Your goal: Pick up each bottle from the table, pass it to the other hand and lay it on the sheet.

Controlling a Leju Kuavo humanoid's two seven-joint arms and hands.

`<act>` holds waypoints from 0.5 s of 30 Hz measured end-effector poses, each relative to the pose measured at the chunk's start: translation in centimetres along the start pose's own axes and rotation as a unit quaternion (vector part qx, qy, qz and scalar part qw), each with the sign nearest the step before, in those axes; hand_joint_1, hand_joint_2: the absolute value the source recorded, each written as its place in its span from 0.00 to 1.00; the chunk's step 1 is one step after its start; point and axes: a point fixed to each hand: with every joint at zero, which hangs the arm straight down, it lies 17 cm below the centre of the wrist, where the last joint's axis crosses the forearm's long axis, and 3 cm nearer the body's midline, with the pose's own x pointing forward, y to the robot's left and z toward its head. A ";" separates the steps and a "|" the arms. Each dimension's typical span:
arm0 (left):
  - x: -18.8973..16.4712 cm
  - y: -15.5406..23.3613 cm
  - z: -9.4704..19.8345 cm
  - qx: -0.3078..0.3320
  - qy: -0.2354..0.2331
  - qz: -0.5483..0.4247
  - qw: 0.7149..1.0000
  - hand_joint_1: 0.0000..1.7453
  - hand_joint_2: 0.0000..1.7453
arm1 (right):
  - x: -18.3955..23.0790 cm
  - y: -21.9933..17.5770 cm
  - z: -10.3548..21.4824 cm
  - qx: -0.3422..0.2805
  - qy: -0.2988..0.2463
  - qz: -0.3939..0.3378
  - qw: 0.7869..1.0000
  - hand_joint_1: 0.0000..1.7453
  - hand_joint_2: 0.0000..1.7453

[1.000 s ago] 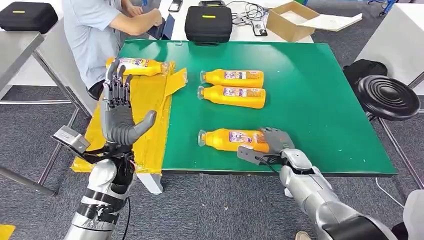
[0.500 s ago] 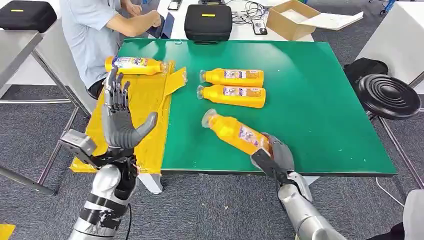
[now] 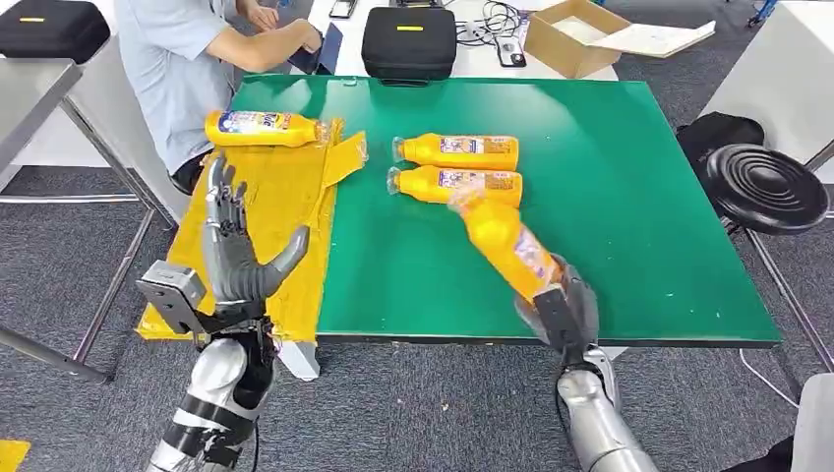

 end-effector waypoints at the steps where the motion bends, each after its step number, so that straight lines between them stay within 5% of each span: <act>1: -0.4 -0.4 0.8 -0.010 0.003 -0.002 1.000 0.00 1.00 | 0.7 -0.2 0.2 -0.007 -0.004 -0.029 1.000 1.00 1.00; 7: -4.2 -6.2 8.7 -0.141 0.051 -0.021 0.988 0.00 1.00 | 6.6 1.9 1.5 0.032 -0.041 -0.190 0.980 1.00 1.00; 11: -6.1 -9.3 12.8 -0.193 0.135 0.074 0.969 0.00 1.00 | 10.7 4.1 2.6 0.078 -0.084 -0.191 0.975 1.00 1.00; 15: -6.9 -10.8 14.6 -0.216 0.171 0.099 0.956 0.00 1.00 | 13.8 6.8 3.9 0.126 -0.116 -0.195 0.966 1.00 1.00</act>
